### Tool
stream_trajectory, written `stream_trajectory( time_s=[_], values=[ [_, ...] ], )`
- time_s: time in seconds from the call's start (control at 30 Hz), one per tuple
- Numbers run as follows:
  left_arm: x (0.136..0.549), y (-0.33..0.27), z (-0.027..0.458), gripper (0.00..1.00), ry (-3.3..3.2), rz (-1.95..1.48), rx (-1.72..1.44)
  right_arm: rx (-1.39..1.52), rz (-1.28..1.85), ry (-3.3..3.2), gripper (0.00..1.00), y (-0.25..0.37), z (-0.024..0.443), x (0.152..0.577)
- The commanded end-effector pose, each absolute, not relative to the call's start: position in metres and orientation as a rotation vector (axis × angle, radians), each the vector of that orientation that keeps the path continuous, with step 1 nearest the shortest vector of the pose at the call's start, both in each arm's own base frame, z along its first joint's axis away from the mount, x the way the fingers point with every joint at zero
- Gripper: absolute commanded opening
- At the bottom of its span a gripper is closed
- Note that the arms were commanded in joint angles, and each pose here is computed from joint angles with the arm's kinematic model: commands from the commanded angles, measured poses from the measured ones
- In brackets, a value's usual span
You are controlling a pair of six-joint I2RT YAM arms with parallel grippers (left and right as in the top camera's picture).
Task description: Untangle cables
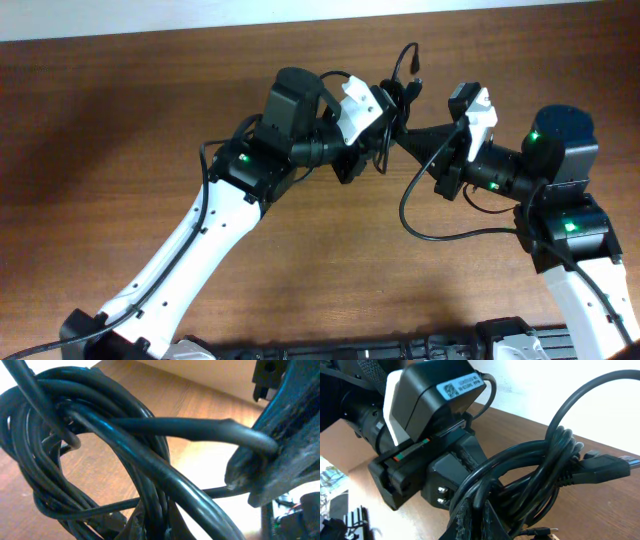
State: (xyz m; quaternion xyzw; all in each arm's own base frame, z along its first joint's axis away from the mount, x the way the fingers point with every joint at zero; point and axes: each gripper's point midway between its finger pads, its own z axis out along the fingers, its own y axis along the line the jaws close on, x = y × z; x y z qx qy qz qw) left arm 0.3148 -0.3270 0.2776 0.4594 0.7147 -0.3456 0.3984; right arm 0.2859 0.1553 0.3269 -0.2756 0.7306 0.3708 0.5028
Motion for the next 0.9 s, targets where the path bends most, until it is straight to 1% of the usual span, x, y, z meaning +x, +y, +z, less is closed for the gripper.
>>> stream_trajectory(
  time_s=[0.0, 0.1, 0.3, 0.6, 0.87],
  values=[
    [0.342, -0.31, 0.267, 0.0, 1.811, -0.652, 1.167, -0.779, 1.02, 1.646, 0.04, 0.17, 0.356, 0.253],
    [0.344, -0.31, 0.268, 0.0, 1.776, -0.617, 1.199, -0.776, 1.024, 1.656, 0.04, 0.17, 0.354, 0.252],
    [0.367, -0.296, 0.269, 0.0, 1.801, -0.449, 1.119, -0.757, 1.05, 1.704, 0.04, 0.17, 0.346, 0.25],
    [0.379, -0.3, 0.29, 0.0, 1.722, -0.432, 1.058, -0.739, 1.074, 1.751, 0.04, 0.169, 0.338, 0.247],
    [0.404, -0.268, 0.295, 0.0, 1.785, -0.387, 0.906, -0.739, 1.074, 1.751, 0.04, 0.169, 0.338, 0.247]
  ],
)
